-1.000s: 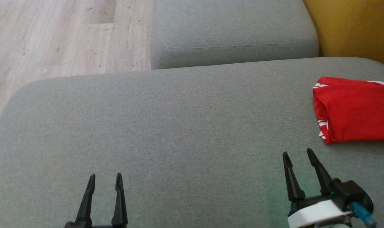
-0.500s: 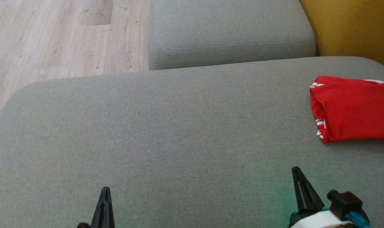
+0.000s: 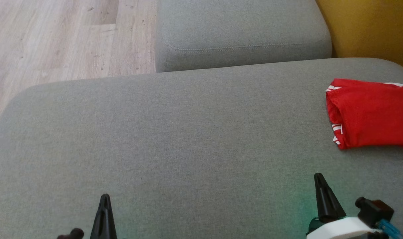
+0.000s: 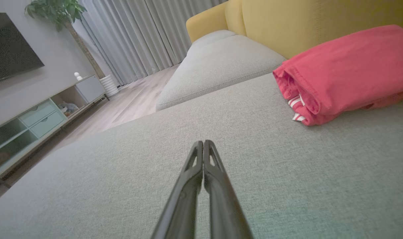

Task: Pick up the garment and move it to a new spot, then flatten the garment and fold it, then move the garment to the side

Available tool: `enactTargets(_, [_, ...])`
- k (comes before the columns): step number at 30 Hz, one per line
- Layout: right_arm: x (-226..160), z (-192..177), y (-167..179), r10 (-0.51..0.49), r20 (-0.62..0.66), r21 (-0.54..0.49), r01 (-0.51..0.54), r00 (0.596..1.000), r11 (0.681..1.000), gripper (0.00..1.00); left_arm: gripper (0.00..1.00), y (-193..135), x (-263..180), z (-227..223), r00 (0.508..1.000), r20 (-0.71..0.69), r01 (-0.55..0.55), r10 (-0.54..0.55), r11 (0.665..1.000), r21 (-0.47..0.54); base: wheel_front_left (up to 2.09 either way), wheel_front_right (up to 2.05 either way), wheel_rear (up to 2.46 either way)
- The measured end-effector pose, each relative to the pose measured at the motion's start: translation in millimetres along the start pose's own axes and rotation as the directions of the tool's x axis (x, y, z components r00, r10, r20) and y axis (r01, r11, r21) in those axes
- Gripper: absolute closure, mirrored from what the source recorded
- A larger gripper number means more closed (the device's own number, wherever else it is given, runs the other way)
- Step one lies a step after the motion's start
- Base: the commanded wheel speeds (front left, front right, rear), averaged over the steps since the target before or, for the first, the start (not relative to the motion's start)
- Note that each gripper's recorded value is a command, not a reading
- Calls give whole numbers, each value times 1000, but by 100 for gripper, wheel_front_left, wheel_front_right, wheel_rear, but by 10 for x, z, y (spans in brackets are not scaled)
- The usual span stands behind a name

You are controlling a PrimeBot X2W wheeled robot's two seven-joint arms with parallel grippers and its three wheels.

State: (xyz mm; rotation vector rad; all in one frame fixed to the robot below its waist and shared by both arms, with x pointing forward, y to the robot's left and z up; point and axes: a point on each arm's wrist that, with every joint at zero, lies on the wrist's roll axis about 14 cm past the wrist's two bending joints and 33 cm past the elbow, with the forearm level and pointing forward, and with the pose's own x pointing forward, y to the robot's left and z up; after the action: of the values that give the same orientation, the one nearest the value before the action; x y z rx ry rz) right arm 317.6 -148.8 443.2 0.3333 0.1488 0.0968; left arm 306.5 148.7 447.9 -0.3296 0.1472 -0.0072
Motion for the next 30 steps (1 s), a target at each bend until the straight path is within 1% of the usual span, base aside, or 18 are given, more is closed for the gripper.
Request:
enactTargets(2, [21, 22, -11, -7, 5, 34, 6, 1000, 999, 100, 100, 11, 20, 9, 1000, -1, -7, 7, 999, -35, 0, 0, 0])
enactTargets(7, [59, 68, -24, -14, 16, 79, 13, 1000, 997, 100, 100, 40, 32, -2, 1000, -12, -17, 16, 997, -82, 0, 0, 0])
enactTargets(15, [63, 69, -89, -42, 11, 175, 40, 999, 984, 100, 100, 81, 81, 8, 999, -25, -34, 30, 984, -175, 0, 0, 0])
enactTargets(22, [116, 129, -128, -58, 19, 255, 51, 998, 966, 100, 100, 106, 117, 15, 999, -35, -43, 36, 966, -255, 0, 0, 0])
enactTargets(30, [133, 142, -178, -77, 14, 344, 67, 997, 937, 100, 100, 127, 172, 46, 999, -38, -47, 36, 938, -343, 0, 0, 0])
